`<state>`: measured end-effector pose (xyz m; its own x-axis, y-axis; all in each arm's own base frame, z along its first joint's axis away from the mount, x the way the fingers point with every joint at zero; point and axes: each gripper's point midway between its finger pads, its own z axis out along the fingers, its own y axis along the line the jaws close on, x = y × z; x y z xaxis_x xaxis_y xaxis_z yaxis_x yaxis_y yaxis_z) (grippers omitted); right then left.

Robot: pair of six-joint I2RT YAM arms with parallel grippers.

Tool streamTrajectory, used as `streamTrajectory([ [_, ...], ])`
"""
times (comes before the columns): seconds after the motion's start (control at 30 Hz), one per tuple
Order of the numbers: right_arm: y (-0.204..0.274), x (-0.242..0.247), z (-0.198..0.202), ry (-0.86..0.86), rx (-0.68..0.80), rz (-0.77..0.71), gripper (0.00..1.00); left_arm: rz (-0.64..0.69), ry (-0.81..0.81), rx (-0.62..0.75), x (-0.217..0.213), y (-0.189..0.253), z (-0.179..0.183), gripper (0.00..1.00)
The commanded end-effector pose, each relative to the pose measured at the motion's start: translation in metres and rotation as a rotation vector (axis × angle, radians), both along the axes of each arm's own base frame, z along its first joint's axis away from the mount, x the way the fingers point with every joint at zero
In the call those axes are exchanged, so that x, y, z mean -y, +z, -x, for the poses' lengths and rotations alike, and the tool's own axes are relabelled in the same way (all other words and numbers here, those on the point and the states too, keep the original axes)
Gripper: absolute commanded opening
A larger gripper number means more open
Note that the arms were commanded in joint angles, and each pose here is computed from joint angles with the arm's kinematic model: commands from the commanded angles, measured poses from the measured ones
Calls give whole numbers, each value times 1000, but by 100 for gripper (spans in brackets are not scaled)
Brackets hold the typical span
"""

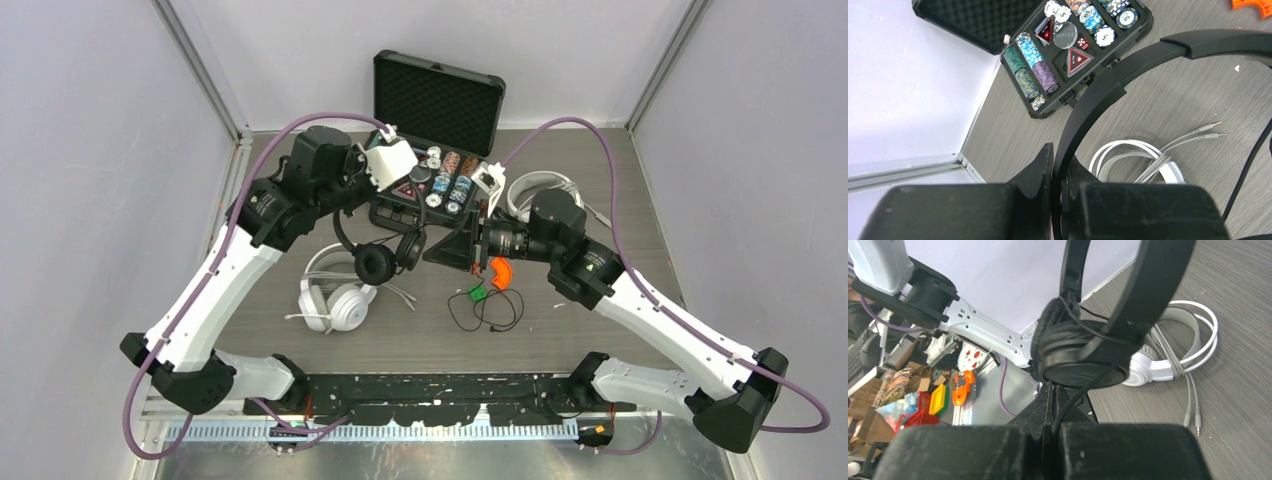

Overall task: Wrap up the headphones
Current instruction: Wrap the headphones cable around the headphones.

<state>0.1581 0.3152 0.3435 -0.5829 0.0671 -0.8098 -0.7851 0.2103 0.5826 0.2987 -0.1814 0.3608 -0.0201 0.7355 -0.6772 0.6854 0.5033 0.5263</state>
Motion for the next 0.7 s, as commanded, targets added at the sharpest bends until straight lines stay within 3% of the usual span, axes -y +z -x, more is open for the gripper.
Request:
streamTrajectory([
  [0.0,52,-2,2,15,49,-119,1,36,113,42,-12,7,-8,0],
  [0.17,67,-9,-4,13,37,-154,5,56,157,38,-17,2,-8,0],
  [0.67,74,-45,-32,36,-97,-251,11,292,422,-19,-27,17,-9,0],
])
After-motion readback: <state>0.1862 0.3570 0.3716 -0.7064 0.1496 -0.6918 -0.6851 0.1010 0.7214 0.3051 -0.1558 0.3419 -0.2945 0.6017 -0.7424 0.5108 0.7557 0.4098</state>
